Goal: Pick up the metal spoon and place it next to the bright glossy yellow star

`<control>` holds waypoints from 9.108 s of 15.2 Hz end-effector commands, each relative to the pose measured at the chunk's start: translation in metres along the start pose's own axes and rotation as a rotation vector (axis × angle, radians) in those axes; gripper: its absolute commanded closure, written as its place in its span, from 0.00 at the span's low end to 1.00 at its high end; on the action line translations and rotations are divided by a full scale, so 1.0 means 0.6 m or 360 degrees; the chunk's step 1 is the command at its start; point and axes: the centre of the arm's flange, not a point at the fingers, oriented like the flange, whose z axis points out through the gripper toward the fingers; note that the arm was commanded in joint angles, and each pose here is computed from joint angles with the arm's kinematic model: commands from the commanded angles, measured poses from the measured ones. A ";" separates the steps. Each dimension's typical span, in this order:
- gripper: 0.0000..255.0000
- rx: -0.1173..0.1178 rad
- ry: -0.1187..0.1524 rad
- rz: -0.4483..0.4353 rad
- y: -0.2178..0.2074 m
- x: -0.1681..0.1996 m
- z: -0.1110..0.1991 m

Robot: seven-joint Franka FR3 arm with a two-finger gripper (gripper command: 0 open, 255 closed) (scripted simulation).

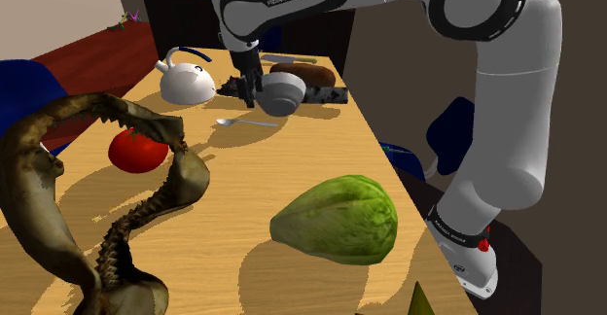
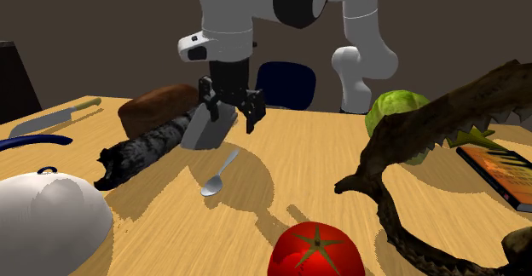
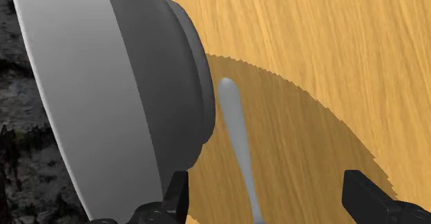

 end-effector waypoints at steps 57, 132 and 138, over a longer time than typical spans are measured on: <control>1.00 0.0000 -0.0099 -0.0063 -0.168 -0.057 -0.011; 1.00 -0.0001 -0.0099 -0.0063 -1.204 -0.605 0.073; 0.00 -0.0001 -0.0099 -0.0063 -1.204 -0.605 0.073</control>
